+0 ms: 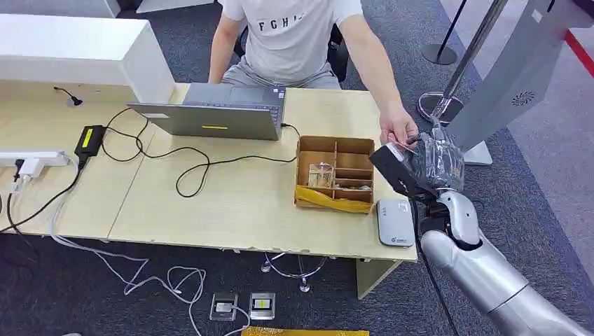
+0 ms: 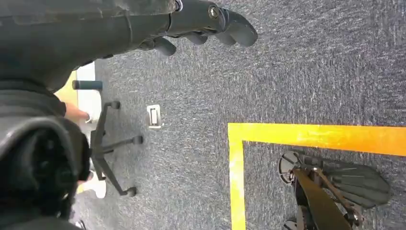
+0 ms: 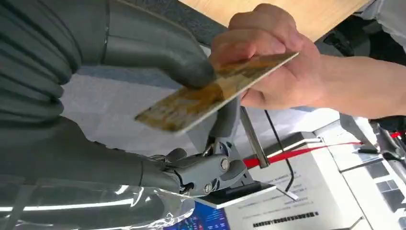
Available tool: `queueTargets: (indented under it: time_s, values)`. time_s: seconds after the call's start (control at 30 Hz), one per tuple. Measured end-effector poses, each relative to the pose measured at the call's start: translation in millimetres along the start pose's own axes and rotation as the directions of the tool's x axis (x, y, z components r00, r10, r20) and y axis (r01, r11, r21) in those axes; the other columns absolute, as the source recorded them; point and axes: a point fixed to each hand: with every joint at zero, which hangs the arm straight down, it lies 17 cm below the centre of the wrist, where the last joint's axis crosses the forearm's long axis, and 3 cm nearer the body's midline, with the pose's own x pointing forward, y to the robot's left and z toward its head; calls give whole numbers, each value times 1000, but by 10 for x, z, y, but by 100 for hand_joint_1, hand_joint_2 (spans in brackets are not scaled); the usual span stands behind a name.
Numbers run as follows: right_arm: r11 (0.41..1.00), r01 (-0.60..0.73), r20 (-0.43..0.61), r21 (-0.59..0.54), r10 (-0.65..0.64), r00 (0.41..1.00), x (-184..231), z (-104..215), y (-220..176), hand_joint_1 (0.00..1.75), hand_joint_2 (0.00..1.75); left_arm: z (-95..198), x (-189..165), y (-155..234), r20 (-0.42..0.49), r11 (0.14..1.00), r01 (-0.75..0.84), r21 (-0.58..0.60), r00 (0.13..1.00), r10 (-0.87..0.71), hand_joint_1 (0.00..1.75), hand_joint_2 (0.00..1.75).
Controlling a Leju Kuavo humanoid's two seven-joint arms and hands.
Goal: Pass the card to the sensor for recognition and then transmit it.
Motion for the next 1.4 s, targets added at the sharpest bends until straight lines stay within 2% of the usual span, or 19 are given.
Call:
queueTargets:
  time_s: [0.33, 0.5, 0.93, 1.4]
  values:
    - [1000, -21, -88, -8, 20, 996, -380, 41, -73, 175, 175, -1, -27, 23, 2, 1000, 22, 1, 1000, -22, 0, 0]
    - [998, -48, -121, 31, 52, 991, -567, 106, 2, 175, 175, 0, -26, 14, 2, 1000, 22, -3, 1000, -22, 0, 0]
    - [988, -62, -174, 140, 86, 981, -1038, 497, 507, 175, 175, 1, -40, 15, -7, 1000, 20, 1, 1000, -20, 0, 0]
    - [962, -72, -182, 263, 123, 976, -1191, 829, 1087, 175, 175, 11, -29, -41, -4, 999, 44, -12, 999, -44, 0, 0]
